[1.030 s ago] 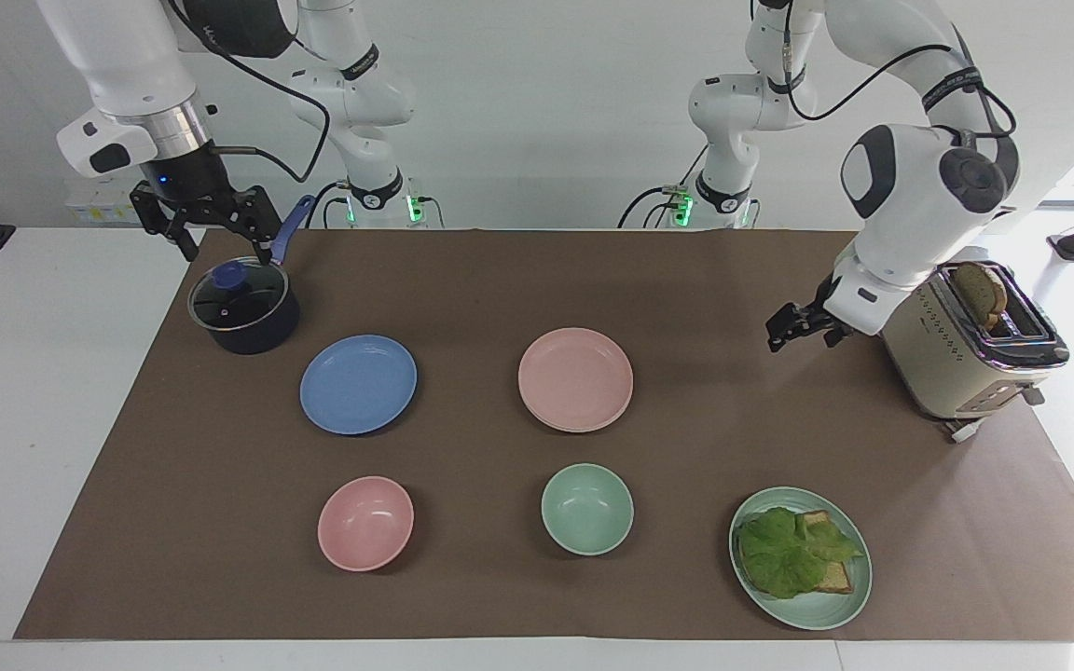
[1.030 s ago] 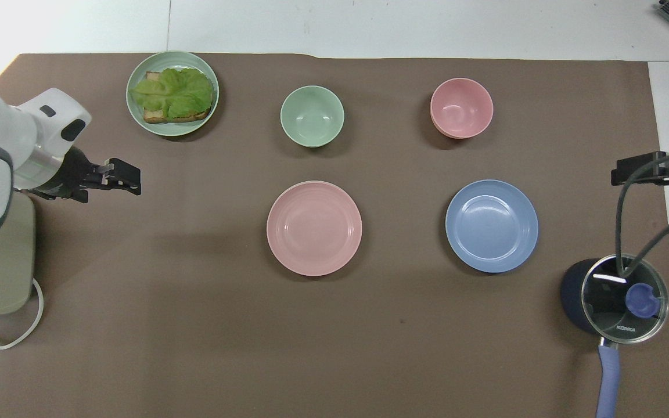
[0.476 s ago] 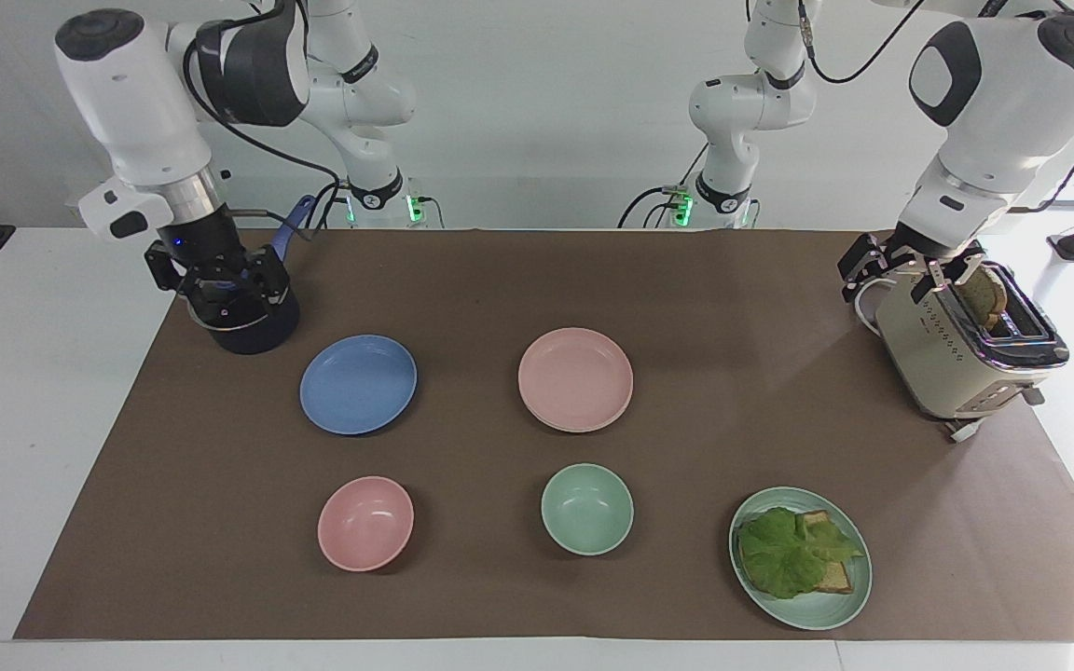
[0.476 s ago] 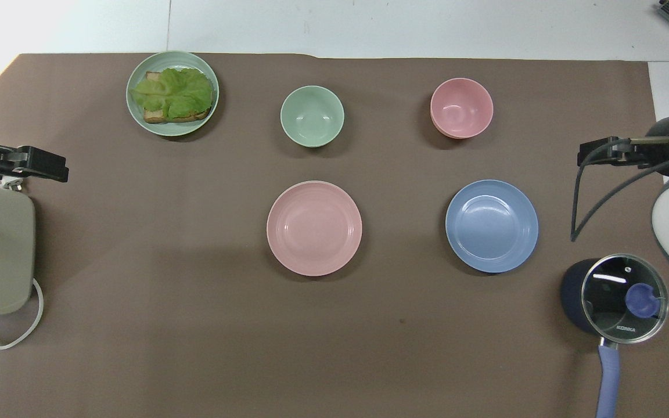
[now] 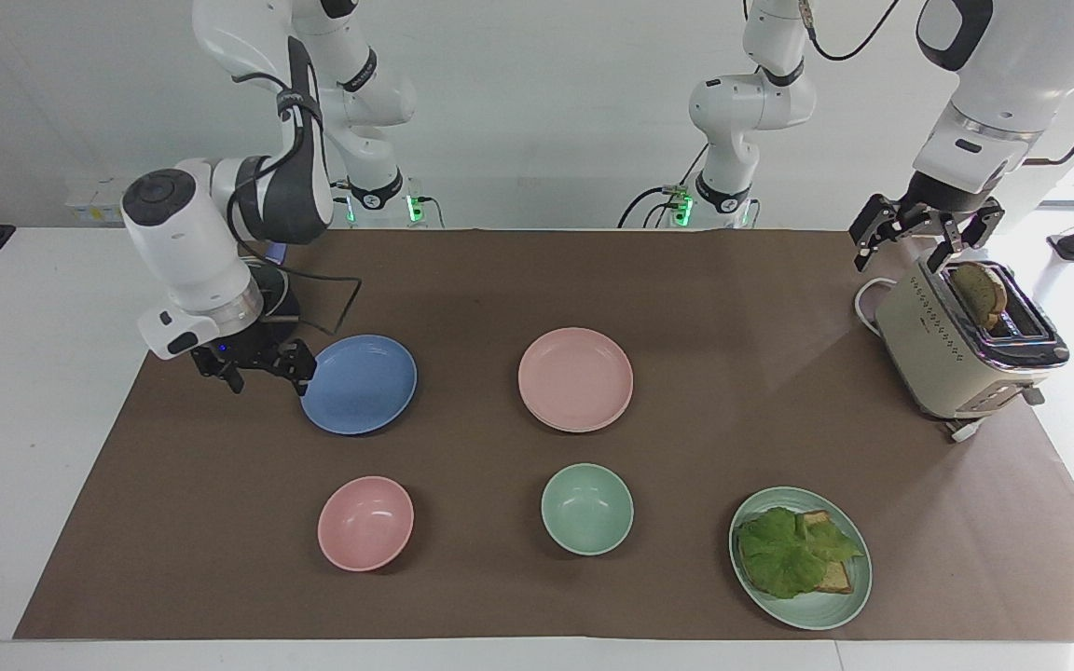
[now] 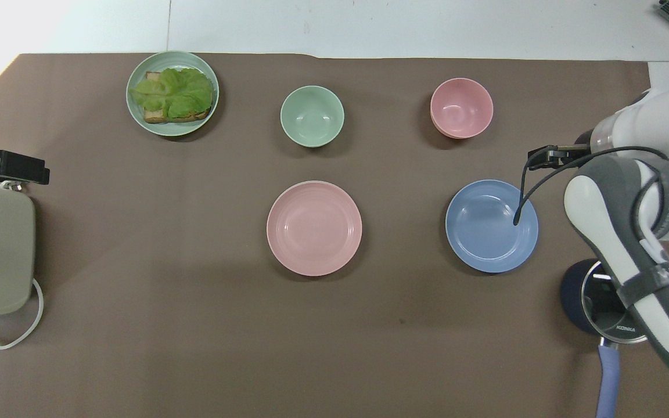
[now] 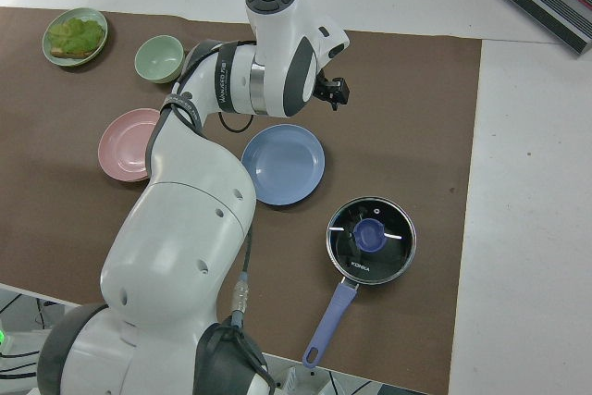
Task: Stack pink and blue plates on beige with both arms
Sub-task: 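Reach the right gripper to the blue plate's rim, then grasp the blue plate's rim with the right gripper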
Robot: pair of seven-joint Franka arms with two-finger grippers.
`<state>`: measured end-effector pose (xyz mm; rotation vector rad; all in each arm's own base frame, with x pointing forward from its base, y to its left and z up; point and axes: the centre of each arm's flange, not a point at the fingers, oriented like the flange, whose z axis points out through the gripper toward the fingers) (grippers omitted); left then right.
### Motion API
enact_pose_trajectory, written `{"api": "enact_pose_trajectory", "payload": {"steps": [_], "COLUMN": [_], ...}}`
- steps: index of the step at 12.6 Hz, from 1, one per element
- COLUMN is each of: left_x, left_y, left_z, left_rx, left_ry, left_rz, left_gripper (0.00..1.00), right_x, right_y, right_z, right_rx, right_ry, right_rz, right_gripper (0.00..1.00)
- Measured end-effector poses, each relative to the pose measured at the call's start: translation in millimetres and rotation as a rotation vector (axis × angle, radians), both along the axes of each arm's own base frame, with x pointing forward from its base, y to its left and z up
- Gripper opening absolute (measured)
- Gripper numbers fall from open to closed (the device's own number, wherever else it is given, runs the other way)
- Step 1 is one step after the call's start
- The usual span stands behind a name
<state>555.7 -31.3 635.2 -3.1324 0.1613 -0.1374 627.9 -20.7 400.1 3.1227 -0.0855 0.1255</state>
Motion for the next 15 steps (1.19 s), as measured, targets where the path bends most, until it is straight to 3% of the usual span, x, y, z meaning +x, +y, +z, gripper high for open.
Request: {"api": "enact_pose_trajectory", "payload": {"steps": [6, 7, 8, 15], "left_x": [0, 0, 0, 0], "left_y": [0, 0, 0, 0], "left_z": [0, 0, 0, 0], "left_rx": [0.0, 0.0, 0.0, 0.0], "left_ry": [0.0, 0.0, 0.0, 0.001], "left_rz": [0.0, 0.0, 0.0, 0.0], "left_gripper": [1.0, 1.0, 1.0, 1.0], "right_x": [-17.7, -22.5, -25.9, -27.8], "right_y": [6, 8, 8, 4], "right_z": [-78, -87, -92, -95], "right_rx": [0.006, 0.006, 0.006, 0.005], "right_ry": [0.066, 0.07, 0.076, 0.077], "right_rz": [0.014, 0.021, 0.027, 0.031], "right_gripper": [1.0, 0.93, 0.93, 0.18]}}
